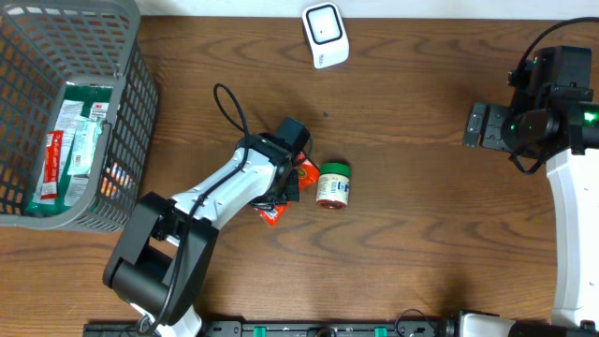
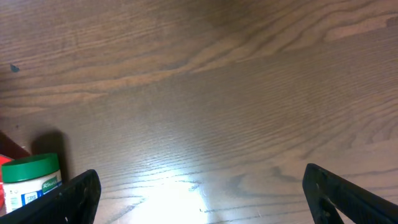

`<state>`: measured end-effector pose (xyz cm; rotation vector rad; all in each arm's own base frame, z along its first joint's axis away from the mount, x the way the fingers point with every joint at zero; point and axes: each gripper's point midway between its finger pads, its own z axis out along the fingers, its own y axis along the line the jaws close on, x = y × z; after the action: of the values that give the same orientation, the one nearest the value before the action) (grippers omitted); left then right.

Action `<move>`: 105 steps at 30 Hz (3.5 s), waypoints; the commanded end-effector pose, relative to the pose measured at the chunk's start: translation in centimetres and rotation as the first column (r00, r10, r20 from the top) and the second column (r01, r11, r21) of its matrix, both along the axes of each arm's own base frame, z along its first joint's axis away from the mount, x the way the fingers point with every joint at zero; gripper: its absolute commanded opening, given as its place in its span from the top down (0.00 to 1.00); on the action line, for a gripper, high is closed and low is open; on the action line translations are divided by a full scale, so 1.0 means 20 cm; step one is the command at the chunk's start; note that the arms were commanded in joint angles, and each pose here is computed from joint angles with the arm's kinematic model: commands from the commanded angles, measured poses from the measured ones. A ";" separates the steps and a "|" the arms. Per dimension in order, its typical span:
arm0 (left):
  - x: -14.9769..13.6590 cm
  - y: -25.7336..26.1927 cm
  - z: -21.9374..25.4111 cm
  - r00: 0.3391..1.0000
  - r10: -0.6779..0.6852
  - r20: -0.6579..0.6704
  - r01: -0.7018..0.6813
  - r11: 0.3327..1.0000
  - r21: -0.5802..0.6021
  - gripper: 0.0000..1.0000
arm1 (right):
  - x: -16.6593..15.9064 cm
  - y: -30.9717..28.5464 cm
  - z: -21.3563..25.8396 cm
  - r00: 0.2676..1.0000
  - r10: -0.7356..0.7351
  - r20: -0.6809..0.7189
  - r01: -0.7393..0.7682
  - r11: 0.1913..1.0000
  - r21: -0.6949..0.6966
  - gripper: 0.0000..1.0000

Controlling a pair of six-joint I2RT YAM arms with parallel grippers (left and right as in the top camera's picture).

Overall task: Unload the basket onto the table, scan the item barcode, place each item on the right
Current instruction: 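Lower the red packet onto the table left of the jar, then move the left gripper back into the grey basket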

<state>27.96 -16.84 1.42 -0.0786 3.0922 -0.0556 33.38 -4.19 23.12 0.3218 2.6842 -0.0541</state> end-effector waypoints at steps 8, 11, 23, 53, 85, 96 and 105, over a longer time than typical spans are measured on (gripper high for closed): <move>0.14 -0.07 0.28 0.989 -0.053 0.139 0.071 0.990 -0.125 0.83 | 0.01 -0.01 0.02 1.000 -0.019 0.014 0.019 1.000 -0.003 0.01; 0.23 0.06 0.34 0.972 -0.013 0.233 0.019 1.000 -0.024 0.83 | 0.01 -0.01 0.02 1.000 -0.019 0.014 0.019 1.000 -0.003 0.01; 0.28 0.41 0.14 0.981 0.059 0.183 -0.102 0.965 0.239 0.83 | 0.01 -0.01 0.02 1.000 -0.019 0.013 0.019 1.000 -0.003 0.01; 0.29 0.36 0.04 0.988 0.038 0.148 -0.066 0.980 0.188 0.83 | 0.01 -0.01 0.02 1.000 -0.020 0.013 0.020 1.000 -0.003 0.01; 0.19 0.14 -0.09 0.996 -0.043 0.081 0.048 0.997 -0.063 0.83 | 0.01 -0.01 0.02 1.000 -0.019 0.013 0.019 1.000 -0.003 0.01; 0.19 0.07 -0.08 0.994 -0.058 0.089 0.068 0.991 -0.113 0.83 | 0.01 -0.01 0.02 1.000 -0.019 0.013 0.019 1.000 -0.003 0.01; 0.27 0.03 0.06 0.983 -0.076 0.168 0.102 0.983 -0.150 0.67 | 0.01 -0.01 0.02 1.000 -0.019 0.013 0.019 1.000 -0.003 0.01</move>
<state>32.10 -15.47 0.38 0.0117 2.9858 -0.2490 33.38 -4.19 23.12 0.3218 2.6842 -0.0541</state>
